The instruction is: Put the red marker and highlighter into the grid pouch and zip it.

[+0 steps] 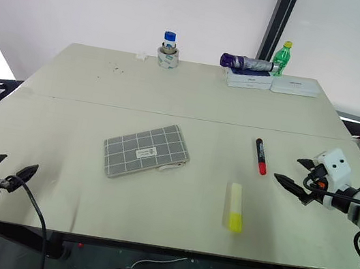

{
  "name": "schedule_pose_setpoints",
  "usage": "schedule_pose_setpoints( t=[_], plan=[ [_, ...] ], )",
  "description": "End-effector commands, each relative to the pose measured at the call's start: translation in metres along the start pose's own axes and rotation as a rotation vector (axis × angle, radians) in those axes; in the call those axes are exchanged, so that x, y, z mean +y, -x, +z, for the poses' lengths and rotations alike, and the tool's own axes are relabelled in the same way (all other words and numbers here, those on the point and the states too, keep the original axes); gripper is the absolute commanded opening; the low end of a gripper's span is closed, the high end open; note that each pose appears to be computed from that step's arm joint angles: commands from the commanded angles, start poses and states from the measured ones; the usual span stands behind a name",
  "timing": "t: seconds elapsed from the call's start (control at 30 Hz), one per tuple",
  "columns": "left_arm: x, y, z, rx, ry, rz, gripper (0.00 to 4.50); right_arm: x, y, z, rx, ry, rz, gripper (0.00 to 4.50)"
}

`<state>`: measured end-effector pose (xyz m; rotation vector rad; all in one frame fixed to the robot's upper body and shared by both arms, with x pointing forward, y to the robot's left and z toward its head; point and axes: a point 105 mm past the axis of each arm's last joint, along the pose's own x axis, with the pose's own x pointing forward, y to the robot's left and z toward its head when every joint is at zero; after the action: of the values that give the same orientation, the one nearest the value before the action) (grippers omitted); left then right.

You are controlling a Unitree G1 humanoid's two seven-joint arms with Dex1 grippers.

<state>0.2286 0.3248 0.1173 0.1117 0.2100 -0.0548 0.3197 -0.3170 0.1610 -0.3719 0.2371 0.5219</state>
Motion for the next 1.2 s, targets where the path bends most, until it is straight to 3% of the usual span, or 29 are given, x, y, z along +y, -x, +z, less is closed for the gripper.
schedule_pose_setpoints(
  t=[0.03,0.33,0.7,1.0,1.1,1.2],
  plan=[
    [-0.002,0.005,0.015,-0.042,-0.023,-0.018,4.49,0.001,0.001,0.013,-0.039,0.035,0.005,4.50],
    [-0.007,0.002,0.018,-0.046,-0.064,-0.033,4.49,0.006,-0.004,0.024,-0.067,0.052,0.023,4.50],
    [-0.045,-0.019,0.021,-0.067,-0.390,-0.211,4.49,0.067,-0.039,0.064,-0.200,0.059,0.212,4.50],
    [-0.062,-0.040,0.024,-0.093,-0.545,-0.324,4.49,0.088,-0.050,0.071,-0.232,0.032,0.250,4.50],
    [-0.065,-0.046,0.021,-0.094,-0.645,-0.361,4.50,0.091,-0.065,0.068,-0.192,0.033,0.230,3.72],
    [-0.068,-0.055,0.021,-0.119,-0.731,-0.376,4.50,0.095,-0.083,0.071,-0.174,0.035,0.194,2.18]
  ],
)
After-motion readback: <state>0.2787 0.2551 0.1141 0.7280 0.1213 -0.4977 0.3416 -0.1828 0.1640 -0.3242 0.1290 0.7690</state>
